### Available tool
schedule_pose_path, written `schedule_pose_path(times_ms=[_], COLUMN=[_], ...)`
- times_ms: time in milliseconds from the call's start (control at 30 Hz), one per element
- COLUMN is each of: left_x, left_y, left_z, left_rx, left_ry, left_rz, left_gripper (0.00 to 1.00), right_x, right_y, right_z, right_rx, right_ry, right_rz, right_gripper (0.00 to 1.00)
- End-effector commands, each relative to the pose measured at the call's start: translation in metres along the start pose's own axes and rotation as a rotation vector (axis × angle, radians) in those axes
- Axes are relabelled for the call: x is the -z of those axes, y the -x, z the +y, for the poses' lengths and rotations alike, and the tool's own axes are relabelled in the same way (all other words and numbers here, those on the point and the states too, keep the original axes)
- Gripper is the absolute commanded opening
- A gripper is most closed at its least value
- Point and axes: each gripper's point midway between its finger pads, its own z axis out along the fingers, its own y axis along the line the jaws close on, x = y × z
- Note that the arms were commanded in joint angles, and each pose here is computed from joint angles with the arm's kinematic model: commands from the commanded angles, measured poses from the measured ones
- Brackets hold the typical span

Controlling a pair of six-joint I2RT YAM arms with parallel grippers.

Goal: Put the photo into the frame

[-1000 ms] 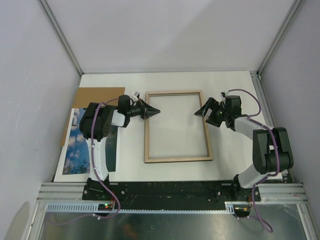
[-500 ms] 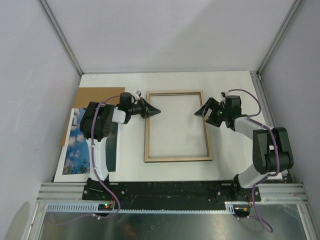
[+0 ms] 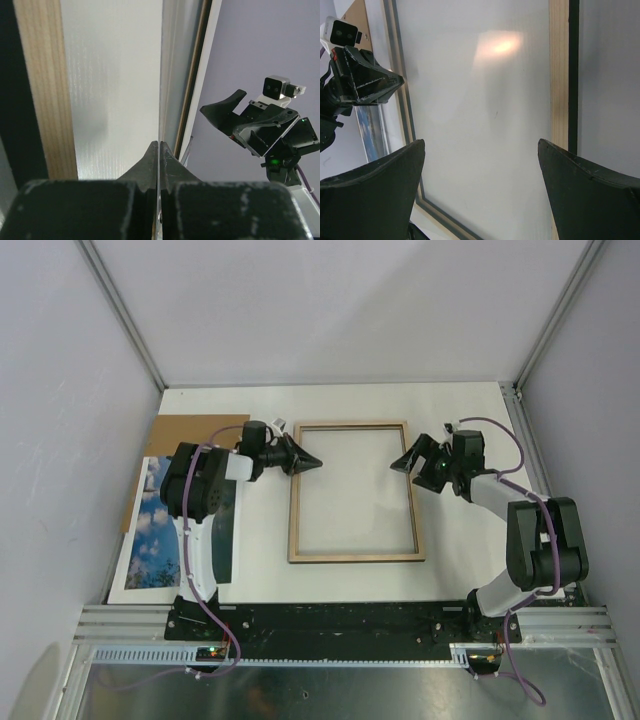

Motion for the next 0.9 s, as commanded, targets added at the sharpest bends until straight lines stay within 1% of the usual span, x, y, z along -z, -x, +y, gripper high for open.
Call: schedule_pose_path(times_ms=[0,333,567,867], left_x=[-0.001,0.001,-0.001,0.000], left_y=[0.005,0.007,0.003,0.002], left_z=[-0.025,-0.040,-0.039,-0.038], left_rx=[-0.095,-0.145,-0.146,-0.146], left_ry=[-0.038,-0.073,-0.079,-0.079], left_rz=[-0.003,-0.005,0.014,0.017], left_gripper=[0.00,0.00,0.01,0.19], right_x=[0.009,0.013,0.014,0.016], right_y=[0.011,0.016,0.020,0.022], right_z=[0.007,0.005,0.005,0.004], right_rx=[0.036,0.038,0.033,0.032], right_ry=[0.009,-0.003,-0.004,-0.009], right_rz=[-0.047,-0.065,-0.080,-0.084], right_gripper=[0.99,0.99,0.99,0.99])
